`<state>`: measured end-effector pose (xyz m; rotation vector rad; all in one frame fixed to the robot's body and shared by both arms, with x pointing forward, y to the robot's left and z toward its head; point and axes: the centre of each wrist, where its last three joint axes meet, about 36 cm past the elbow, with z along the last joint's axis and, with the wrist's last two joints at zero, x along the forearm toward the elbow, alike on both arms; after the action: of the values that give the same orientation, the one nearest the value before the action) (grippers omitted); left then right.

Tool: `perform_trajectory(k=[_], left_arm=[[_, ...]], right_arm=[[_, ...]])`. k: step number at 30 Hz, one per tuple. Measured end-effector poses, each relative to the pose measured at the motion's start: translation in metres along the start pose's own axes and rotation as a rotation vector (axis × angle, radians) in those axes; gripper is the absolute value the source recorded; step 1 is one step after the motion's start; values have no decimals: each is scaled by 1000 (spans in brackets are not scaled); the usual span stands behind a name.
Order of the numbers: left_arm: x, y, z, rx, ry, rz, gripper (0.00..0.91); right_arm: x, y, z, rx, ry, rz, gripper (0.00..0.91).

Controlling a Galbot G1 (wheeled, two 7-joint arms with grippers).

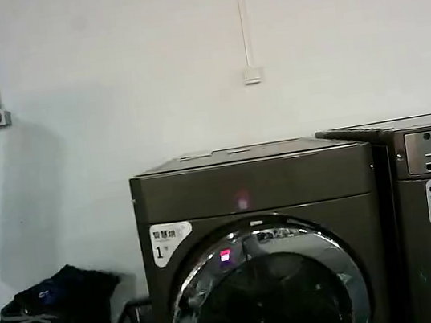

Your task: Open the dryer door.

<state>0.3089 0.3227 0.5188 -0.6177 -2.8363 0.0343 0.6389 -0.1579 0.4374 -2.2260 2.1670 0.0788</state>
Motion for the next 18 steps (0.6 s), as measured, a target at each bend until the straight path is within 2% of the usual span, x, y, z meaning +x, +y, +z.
perform_trajectory(k=[4,9,13,18], left_arm=[[-9,16,7,-60,-17,16,907],[-23,44,26,-186,-109,73,907],[-29,65,40,-200,-147,79,907],[-35,86,46,-197,-147,89,907]], right_arm=[[4,5,1,-2,6,-21,907],[10,12,0,-8,6,-42,907],[16,20,-2,-15,12,-58,907],[27,32,-6,-18,22,-75,907]])
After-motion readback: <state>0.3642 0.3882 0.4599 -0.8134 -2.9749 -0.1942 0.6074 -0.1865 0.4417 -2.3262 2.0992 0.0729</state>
